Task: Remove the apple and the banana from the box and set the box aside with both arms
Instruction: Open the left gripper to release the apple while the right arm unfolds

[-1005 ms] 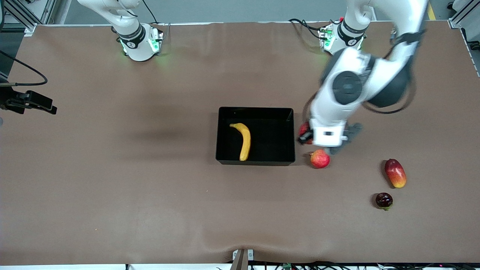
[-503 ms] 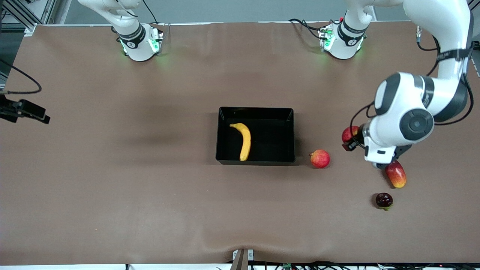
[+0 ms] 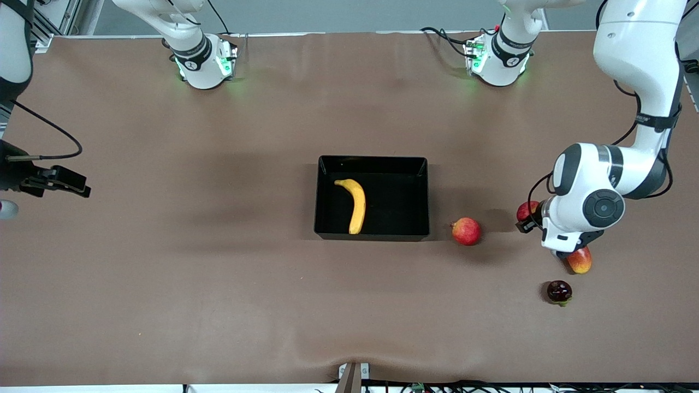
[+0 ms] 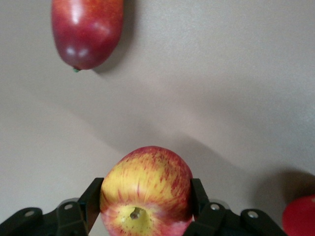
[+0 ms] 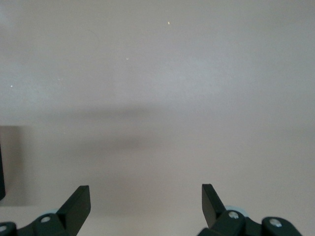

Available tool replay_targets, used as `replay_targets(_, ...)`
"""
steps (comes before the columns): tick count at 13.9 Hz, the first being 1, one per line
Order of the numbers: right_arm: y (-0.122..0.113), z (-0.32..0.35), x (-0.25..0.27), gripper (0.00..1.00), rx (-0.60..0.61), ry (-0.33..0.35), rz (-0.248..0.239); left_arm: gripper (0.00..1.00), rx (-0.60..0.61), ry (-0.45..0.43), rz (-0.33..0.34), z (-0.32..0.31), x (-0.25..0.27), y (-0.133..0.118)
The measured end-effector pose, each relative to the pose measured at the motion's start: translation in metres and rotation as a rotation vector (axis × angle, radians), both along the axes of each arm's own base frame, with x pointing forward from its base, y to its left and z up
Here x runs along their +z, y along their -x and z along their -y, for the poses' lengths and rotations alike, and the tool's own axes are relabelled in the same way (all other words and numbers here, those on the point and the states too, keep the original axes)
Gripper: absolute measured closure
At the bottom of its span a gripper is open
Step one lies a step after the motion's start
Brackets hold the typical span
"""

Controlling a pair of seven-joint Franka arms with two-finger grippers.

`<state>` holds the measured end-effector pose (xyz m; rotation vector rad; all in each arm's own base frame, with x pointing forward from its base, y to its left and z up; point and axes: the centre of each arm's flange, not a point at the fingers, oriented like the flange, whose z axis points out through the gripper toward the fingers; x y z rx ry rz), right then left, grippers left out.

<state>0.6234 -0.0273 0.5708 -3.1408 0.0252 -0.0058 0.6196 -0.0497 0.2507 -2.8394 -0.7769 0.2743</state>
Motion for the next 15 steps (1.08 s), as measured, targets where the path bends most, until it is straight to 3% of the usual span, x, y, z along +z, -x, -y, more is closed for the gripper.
replay_targets(9,-0.032,-0.002,-0.064,0.00,0.033,0.086,-0.033,0.25,-0.022,-0.034,-0.052,-0.018,-0.054,0.007)
replay_targets(12,-0.038,0.004,-0.080,0.00,0.038,0.126,-0.050,0.01,-0.029,-0.031,-0.046,-0.013,-0.048,0.006)
replay_targets(15,-0.039,0.014,-0.077,0.00,0.040,0.177,-0.043,0.00,-0.057,-0.022,-0.013,0.021,0.012,-0.001)
